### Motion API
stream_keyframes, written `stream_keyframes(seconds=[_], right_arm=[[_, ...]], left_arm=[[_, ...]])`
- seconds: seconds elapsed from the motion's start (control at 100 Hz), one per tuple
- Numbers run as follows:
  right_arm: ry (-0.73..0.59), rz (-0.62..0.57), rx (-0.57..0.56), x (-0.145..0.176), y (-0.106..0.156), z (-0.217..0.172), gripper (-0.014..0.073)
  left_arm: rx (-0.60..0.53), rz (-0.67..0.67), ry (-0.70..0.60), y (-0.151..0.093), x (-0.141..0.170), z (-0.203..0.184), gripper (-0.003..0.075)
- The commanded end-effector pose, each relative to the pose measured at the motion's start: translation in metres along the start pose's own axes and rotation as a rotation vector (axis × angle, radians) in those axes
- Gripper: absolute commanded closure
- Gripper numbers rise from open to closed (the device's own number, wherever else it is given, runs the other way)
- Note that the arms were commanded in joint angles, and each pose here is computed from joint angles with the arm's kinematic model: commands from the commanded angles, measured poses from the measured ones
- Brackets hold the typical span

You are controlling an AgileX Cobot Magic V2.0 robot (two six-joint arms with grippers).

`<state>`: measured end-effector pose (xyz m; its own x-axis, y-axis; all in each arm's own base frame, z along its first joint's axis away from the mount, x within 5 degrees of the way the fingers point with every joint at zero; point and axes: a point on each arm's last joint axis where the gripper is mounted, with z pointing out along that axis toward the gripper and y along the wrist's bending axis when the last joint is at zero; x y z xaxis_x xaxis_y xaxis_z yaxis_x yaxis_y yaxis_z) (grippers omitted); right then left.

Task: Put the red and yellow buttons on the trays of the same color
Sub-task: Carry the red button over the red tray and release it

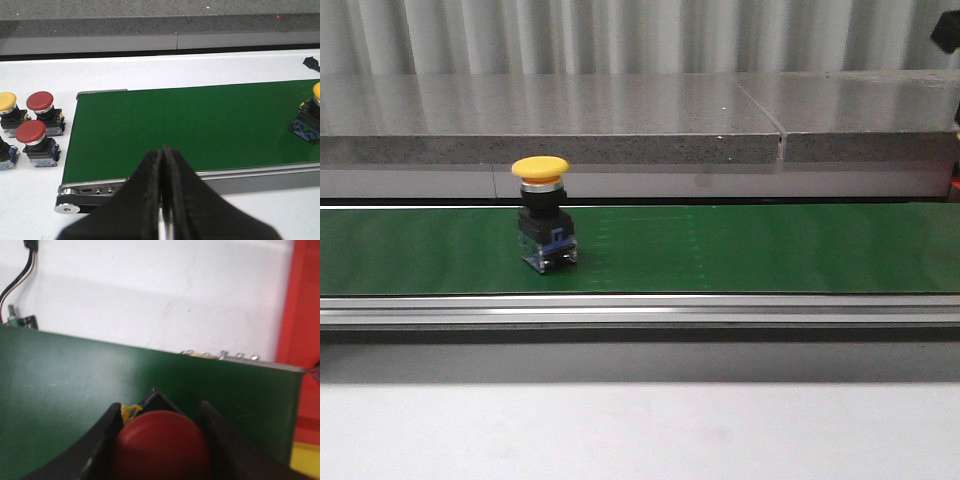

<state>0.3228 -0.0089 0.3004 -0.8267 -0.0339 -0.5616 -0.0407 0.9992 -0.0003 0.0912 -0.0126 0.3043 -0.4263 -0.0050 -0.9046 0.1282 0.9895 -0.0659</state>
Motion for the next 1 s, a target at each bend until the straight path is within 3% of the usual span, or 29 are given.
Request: stream_keyframes(seconds=[0.0, 0.18, 0.35, 0.67, 0.99], right_arm=[[-0.136, 0.021, 0.062, -0.024, -0.021, -0.029, 0.0499], [-0.184, 0.133, 0.163, -0.051, -0.08, -0.026, 0.0499], [-0.181, 0.19, 0.208, -0.076, -0.122, 0.002, 0.0499], [-0.141, 0.203, 0.207, -0.098, -0.148, 0.065, 0.0499], [-0.061, 0.216, 0.196, -0.09, -0.158, 0.109, 0.0499]], left_arm=[[0.002, -0.013, -0.086, -0.001, -0.013, -0.004, 0.074], [0.002, -0.013, -0.086, -0.001, -0.013, -0.004, 0.074], [0.002, -0.013, -0.086, -0.001, -0.013, -0.004, 0.074], [0.002, -0.013, -0.086, -0.001, -0.013, -0.004, 0.074], [0.002, -0.013, -0.086, -0.001, -0.013, -0.004, 0.074]])
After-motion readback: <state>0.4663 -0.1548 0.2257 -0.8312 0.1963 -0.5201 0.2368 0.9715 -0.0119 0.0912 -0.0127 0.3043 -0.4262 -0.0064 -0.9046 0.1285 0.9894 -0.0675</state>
